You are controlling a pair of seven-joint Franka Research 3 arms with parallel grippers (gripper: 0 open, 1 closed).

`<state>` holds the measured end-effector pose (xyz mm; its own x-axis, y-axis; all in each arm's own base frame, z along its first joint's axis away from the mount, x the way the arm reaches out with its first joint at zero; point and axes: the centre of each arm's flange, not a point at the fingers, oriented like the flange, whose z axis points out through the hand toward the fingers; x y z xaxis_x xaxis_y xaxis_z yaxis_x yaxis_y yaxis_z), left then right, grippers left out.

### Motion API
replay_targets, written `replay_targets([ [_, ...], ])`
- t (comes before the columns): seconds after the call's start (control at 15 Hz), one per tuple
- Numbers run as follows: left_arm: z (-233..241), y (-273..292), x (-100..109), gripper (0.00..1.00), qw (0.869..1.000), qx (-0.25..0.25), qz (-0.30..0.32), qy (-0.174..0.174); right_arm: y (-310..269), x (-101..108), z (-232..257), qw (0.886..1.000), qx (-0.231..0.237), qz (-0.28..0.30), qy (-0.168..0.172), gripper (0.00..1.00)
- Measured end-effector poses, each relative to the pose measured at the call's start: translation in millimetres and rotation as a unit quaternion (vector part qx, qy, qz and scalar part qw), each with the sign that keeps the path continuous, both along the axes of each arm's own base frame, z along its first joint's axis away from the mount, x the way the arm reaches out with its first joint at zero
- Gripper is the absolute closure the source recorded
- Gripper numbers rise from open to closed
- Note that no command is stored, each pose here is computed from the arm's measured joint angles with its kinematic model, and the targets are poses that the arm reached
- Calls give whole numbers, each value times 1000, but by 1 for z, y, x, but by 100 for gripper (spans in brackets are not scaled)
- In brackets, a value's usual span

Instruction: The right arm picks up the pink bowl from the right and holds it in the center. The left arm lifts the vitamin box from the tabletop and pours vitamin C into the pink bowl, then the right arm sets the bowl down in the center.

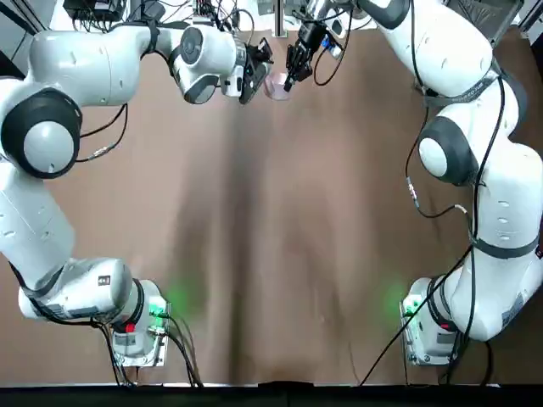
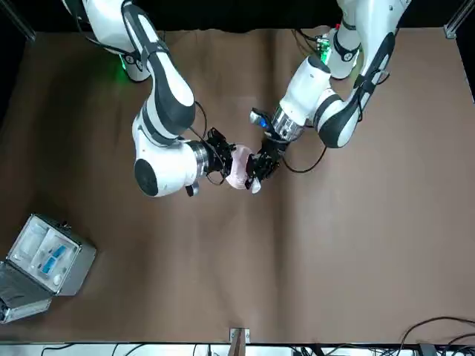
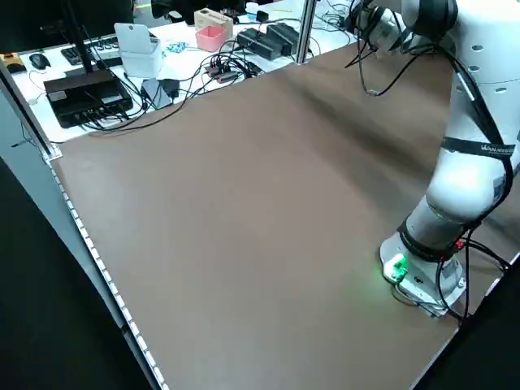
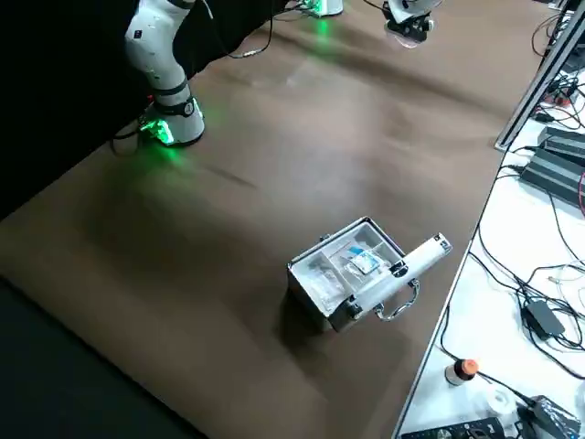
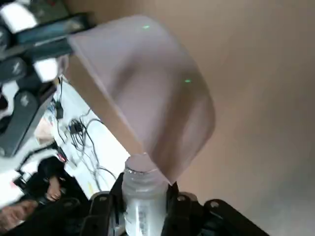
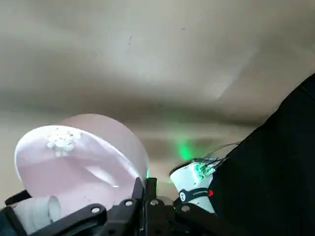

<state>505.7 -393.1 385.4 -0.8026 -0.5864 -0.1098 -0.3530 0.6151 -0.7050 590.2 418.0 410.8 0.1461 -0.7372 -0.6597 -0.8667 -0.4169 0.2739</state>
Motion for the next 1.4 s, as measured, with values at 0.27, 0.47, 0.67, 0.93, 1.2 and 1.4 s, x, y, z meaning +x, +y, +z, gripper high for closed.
replay_targets([
  [0.27,6,8,11,64,983,-61,113,134,0,-1,-1,1000,0,1,2,98],
  [0.47,22,25,31,64,954,-77,173,232,0,0,-1,1000,0,-1,-1,98],
  [0.67,41,37,53,64,930,-69,205,298,0,1,-1,1000,-1,-1,-1,98],
  [0.93,52,66,79,64,887,-92,244,382,-2,1,-9,1000,-20,10,-12,98],
  [1.2,53,122,115,64,820,-138,275,483,-9,5,-13,999,-28,21,-25,98],
  [1.4,60,162,137,64,777,-165,274,543,-23,13,-16,998,-42,27,-40,98],
])
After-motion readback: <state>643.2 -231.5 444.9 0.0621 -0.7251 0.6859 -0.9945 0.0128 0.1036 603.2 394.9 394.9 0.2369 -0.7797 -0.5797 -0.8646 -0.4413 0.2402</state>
